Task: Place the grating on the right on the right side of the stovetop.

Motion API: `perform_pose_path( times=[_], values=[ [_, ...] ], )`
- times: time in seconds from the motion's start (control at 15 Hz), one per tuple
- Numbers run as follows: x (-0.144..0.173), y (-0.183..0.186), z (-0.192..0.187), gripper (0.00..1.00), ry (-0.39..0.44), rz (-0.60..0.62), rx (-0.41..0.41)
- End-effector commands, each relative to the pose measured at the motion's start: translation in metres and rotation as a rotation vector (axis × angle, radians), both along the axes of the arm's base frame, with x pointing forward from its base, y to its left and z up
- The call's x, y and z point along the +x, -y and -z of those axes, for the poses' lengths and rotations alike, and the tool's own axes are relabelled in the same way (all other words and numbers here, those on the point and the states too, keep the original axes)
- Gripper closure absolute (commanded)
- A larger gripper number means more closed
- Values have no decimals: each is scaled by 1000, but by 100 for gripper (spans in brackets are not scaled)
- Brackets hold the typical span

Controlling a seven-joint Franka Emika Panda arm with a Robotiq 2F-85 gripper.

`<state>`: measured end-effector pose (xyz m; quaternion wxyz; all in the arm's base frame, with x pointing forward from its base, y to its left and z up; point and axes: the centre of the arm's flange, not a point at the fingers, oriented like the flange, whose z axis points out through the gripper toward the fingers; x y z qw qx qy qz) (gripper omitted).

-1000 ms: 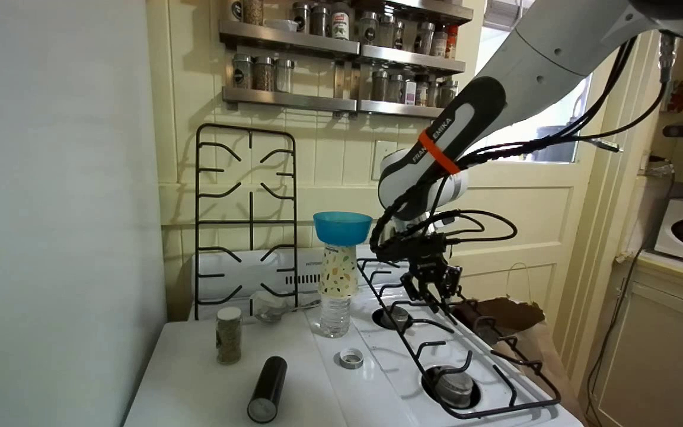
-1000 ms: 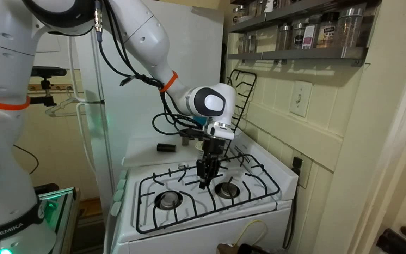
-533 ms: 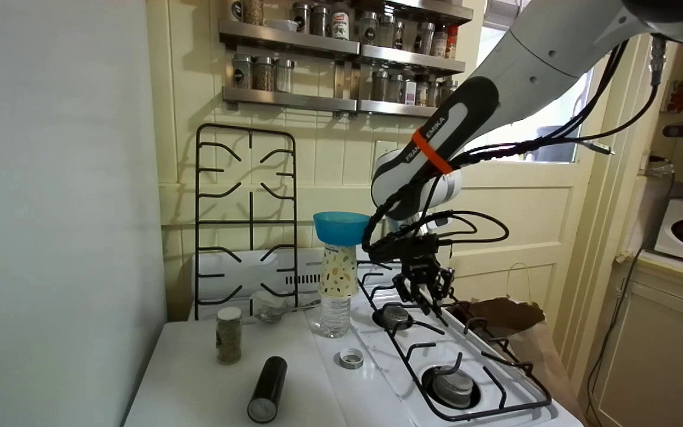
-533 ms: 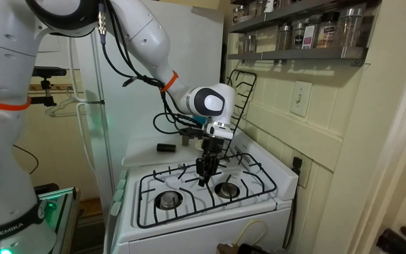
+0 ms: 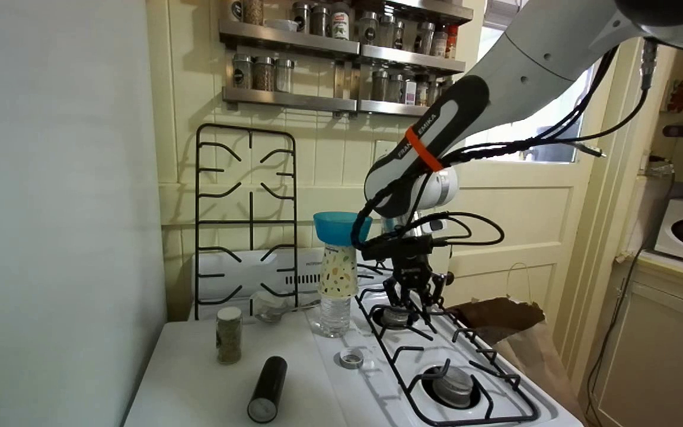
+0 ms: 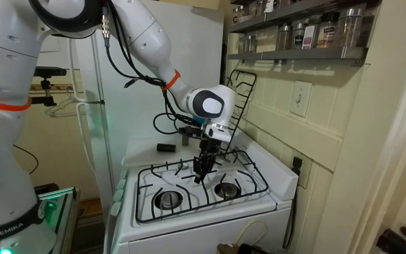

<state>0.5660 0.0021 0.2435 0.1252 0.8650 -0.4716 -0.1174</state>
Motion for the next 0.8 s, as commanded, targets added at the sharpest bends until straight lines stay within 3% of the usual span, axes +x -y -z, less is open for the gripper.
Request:
perform_pose_path(
  times=[0.0,0.73],
  values=[
    [7,2,-7,94,-3,10,50],
    [9,11,12,94,-106,19,61]
  ],
)
